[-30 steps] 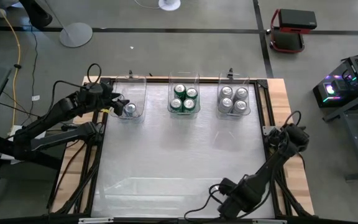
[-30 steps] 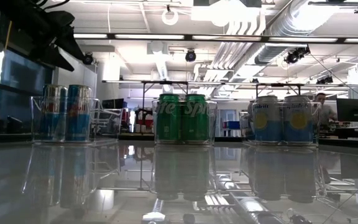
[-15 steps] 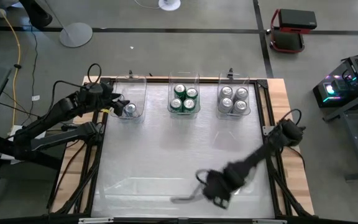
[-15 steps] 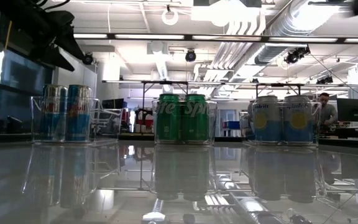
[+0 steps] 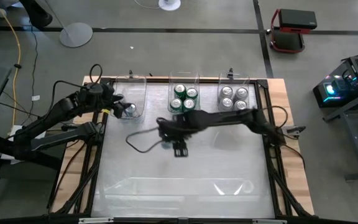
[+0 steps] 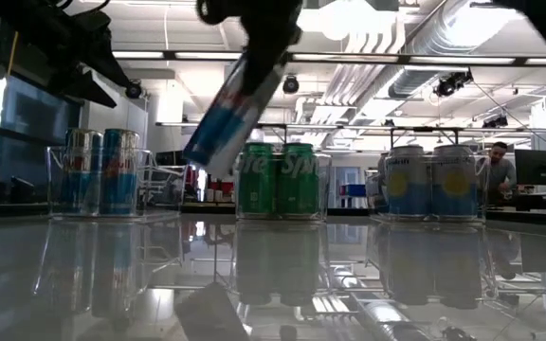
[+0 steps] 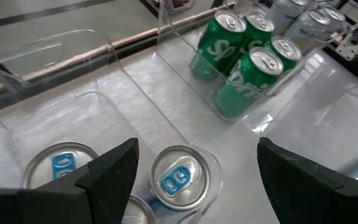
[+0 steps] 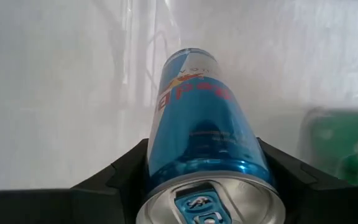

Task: Sort soda cans
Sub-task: Put the blue can into the left transparent bin

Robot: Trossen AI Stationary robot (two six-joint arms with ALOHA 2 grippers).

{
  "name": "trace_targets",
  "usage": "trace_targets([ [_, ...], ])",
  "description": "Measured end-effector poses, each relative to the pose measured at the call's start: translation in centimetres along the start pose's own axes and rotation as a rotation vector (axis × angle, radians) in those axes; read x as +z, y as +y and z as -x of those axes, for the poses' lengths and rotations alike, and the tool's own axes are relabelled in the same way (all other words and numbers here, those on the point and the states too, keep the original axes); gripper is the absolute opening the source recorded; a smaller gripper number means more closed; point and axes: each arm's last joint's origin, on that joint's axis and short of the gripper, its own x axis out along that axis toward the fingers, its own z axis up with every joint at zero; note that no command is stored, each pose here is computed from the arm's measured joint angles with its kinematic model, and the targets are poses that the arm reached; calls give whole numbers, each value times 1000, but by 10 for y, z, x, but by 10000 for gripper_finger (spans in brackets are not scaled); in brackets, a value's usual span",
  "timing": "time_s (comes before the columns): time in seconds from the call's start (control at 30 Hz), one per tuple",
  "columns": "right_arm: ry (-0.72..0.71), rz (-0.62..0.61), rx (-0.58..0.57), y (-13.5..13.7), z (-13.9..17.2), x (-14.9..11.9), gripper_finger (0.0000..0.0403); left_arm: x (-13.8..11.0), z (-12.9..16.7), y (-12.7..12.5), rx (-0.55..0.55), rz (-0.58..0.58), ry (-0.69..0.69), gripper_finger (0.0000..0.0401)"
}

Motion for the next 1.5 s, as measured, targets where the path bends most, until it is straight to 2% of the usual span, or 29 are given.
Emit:
trace_targets([
  [0.13, 35, 83, -13, -20, -13, 13, 212, 0, 0, -1, -40, 1, 13, 306],
  [0.27, 88, 150, 9, -27, -33, 7, 212, -1, 0, -2, -77, 0, 27, 306],
  [0.43, 92, 149, 14, -29, -44, 5, 212, -1, 0, -3, -84, 1, 31, 306],
  [0.63, 183, 157, 32, -22, -40, -3, 212, -1, -1, -3, -84, 2, 31, 306],
  [0.87, 349, 37, 49, -8, -36, -18, 212, -1, -1, -3, -84, 1, 30, 306],
  [1.4, 288, 76, 52, -2, -45, -14, 212, -1, -1, -3, -85, 0, 30, 306],
  [1.5, 282, 77, 52, -1, -45, -13, 231, -1, -1, -3, -85, 0, 30, 306],
])
